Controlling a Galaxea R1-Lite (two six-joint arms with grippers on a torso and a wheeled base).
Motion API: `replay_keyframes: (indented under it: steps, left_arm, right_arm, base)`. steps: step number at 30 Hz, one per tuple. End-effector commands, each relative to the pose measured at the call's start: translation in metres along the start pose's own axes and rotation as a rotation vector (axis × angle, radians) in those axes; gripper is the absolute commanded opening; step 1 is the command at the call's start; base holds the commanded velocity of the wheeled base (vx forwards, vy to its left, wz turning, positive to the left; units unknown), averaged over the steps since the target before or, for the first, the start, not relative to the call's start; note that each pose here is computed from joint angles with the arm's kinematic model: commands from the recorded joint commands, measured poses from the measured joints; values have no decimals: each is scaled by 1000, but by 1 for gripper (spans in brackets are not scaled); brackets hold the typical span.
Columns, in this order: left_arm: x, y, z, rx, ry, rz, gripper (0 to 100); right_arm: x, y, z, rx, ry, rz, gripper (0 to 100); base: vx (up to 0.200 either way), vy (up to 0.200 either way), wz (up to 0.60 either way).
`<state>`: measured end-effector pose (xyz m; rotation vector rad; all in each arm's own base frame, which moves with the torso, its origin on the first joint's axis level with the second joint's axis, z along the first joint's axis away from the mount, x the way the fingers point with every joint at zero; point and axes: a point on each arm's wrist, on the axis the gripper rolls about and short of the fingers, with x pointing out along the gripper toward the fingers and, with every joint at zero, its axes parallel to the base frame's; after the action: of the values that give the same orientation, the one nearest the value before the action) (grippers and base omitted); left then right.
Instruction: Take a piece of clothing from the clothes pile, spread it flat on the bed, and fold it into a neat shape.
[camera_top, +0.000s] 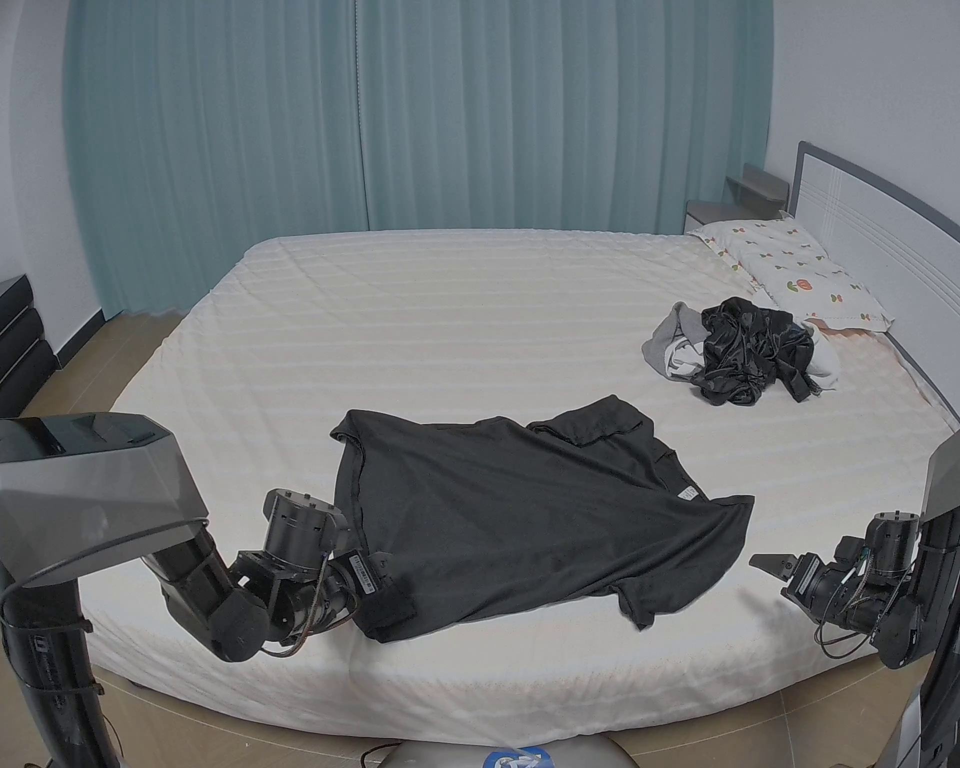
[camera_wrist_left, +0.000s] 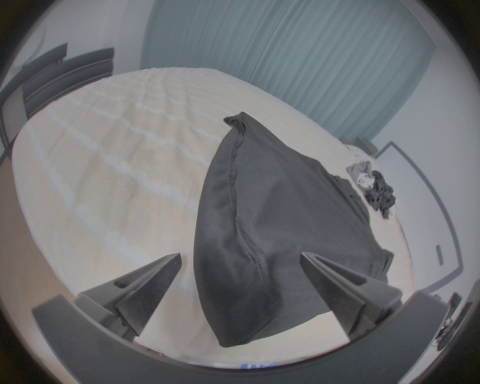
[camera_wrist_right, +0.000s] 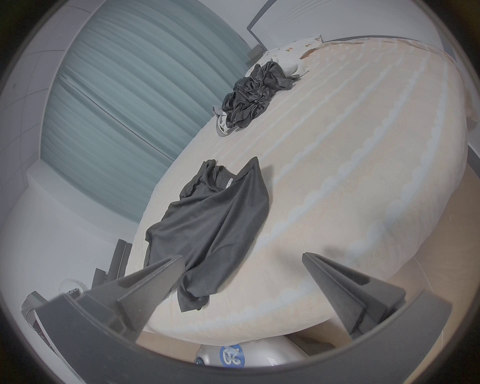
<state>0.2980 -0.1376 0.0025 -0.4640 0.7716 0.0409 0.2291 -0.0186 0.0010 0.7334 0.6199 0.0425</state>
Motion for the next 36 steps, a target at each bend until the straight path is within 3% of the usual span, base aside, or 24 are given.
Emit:
replay_keyframes:
  steps: [1, 7, 11, 15, 27, 29, 36]
  left_arm:
    - [18, -13, -11, 66, 24, 18, 100]
    - [21, -25, -17, 124, 40, 32, 100]
    - [25, -21, -26, 242, 29, 103, 100]
    - [26, -16, -28, 292, 3, 165, 100]
    - [7, 10, -30, 317, 34, 244, 100]
    - [-5, 30, -20, 287, 28, 294, 100]
    - [-26, 54, -7, 228, 21, 340, 100]
  right_arm:
    - [2, 1, -2, -5, 8, 4, 100]
    - [3, 0, -3, -4, 13, 0, 100]
    - [4, -1, -4, -3, 16, -4, 100]
    - [4, -1, -4, -5, 17, -3, 100]
    - [4, -1, -4, -2, 18, -3, 100]
    - [4, -1, -4, -3, 19, -3, 100]
    - [4, -1, -4, -3, 18, -2, 100]
  base:
    - [0, 0, 0]
    - [0, 0, 0]
    - [0, 0, 0]
    - [0, 0, 0]
    - [0, 0, 0]
    - [0, 0, 0]
    - [0, 0, 0]
